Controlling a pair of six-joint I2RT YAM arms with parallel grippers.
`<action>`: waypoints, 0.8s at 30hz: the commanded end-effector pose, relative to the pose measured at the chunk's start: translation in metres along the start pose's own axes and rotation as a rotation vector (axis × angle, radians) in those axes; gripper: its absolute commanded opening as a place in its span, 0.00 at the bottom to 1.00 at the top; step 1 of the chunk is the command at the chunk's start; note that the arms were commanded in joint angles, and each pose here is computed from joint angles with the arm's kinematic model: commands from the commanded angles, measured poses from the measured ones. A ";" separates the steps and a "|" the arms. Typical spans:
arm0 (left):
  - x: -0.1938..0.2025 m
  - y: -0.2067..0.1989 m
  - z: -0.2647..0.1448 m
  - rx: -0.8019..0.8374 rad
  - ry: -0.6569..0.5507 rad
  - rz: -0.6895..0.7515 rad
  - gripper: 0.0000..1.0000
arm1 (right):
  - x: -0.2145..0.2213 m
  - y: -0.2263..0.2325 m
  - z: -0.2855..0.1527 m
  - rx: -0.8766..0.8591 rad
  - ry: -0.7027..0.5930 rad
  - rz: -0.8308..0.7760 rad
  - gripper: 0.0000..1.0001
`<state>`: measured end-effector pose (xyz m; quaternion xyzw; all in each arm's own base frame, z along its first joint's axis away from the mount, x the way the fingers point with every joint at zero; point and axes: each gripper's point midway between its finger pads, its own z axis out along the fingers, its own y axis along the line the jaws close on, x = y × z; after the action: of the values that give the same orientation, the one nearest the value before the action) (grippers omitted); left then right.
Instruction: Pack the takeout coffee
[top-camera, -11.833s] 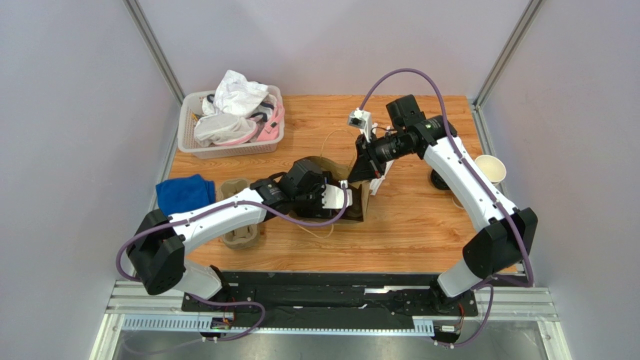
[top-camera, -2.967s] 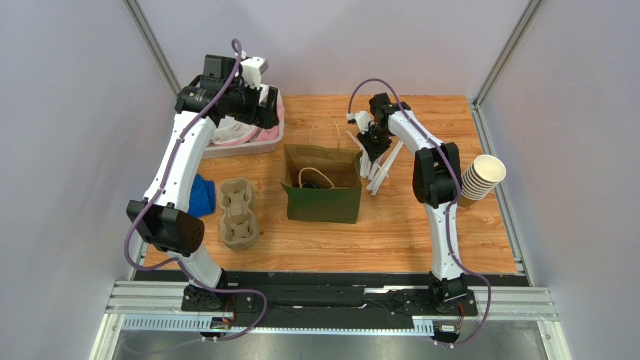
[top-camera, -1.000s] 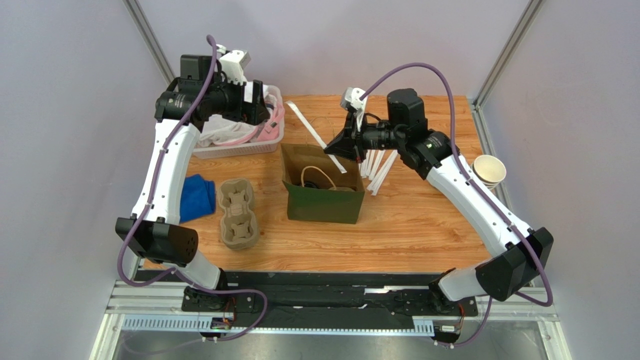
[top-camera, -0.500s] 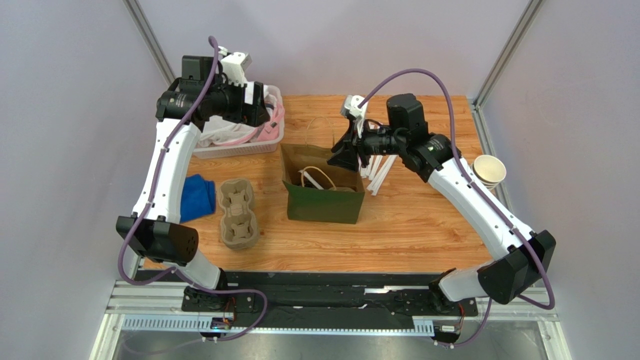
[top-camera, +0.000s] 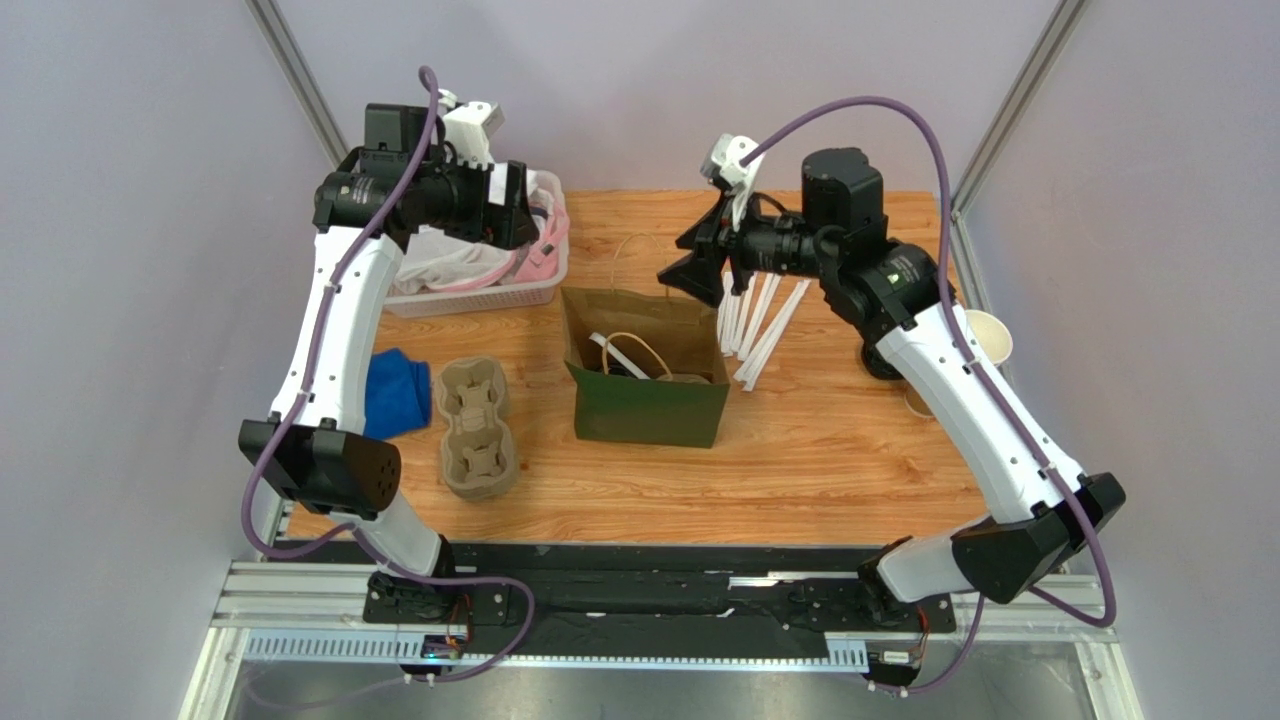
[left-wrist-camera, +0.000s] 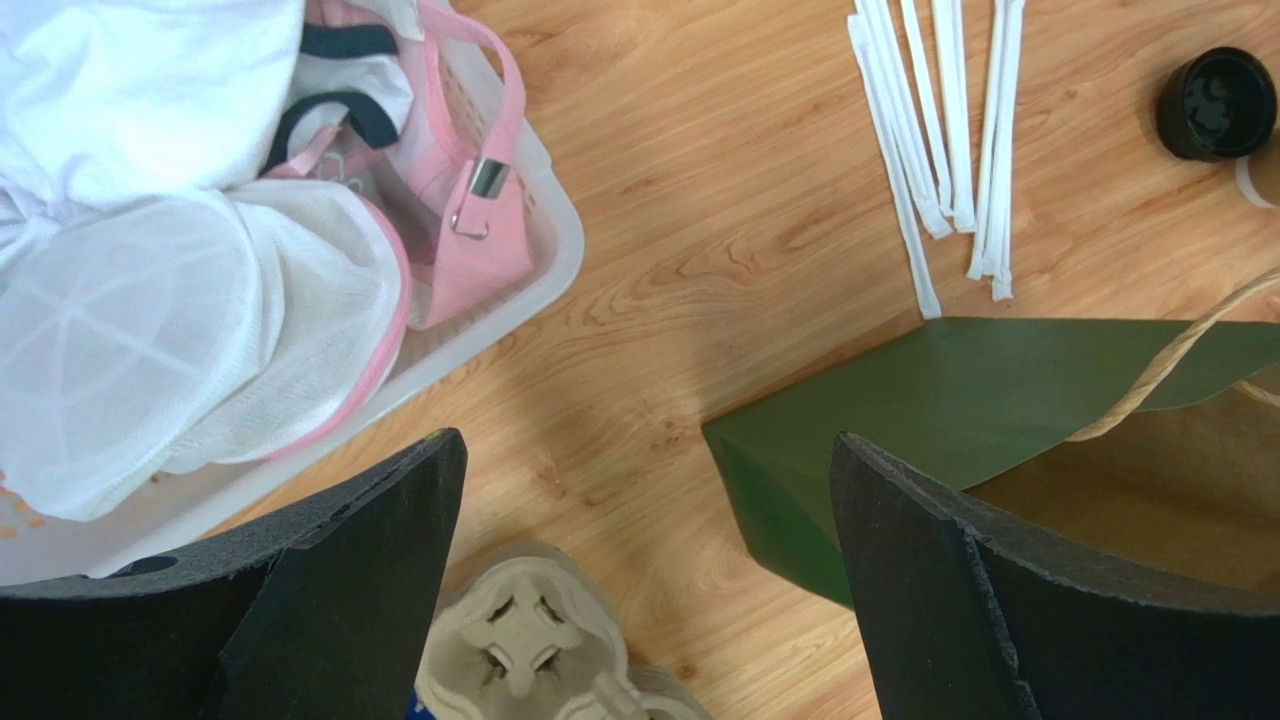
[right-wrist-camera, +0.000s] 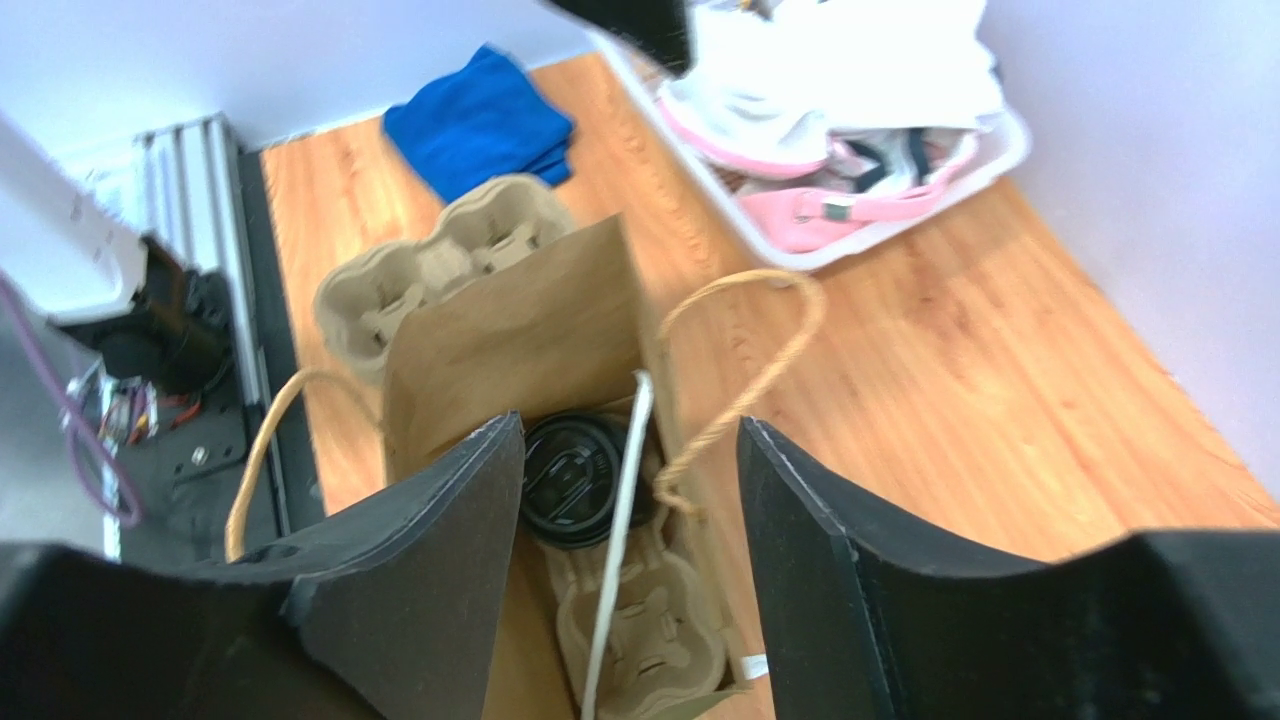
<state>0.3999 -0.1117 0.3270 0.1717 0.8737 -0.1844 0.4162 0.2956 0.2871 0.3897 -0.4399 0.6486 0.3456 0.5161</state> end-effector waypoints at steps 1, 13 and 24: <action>-0.021 -0.003 -0.014 0.026 -0.056 0.036 0.99 | -0.030 -0.034 -0.014 0.124 -0.052 0.065 0.61; -0.019 -0.006 -0.032 0.121 -0.028 -0.032 0.99 | 0.001 -0.108 -0.075 0.409 0.006 0.291 0.91; 0.057 0.006 -0.036 0.047 0.112 -0.052 0.99 | 0.107 -0.084 -0.135 0.601 0.191 0.351 1.00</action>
<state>0.3652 -0.0943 0.2959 0.1595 0.8979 -0.2405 0.3324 0.3388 0.1274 0.3220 -0.1832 0.8306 0.2123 0.4811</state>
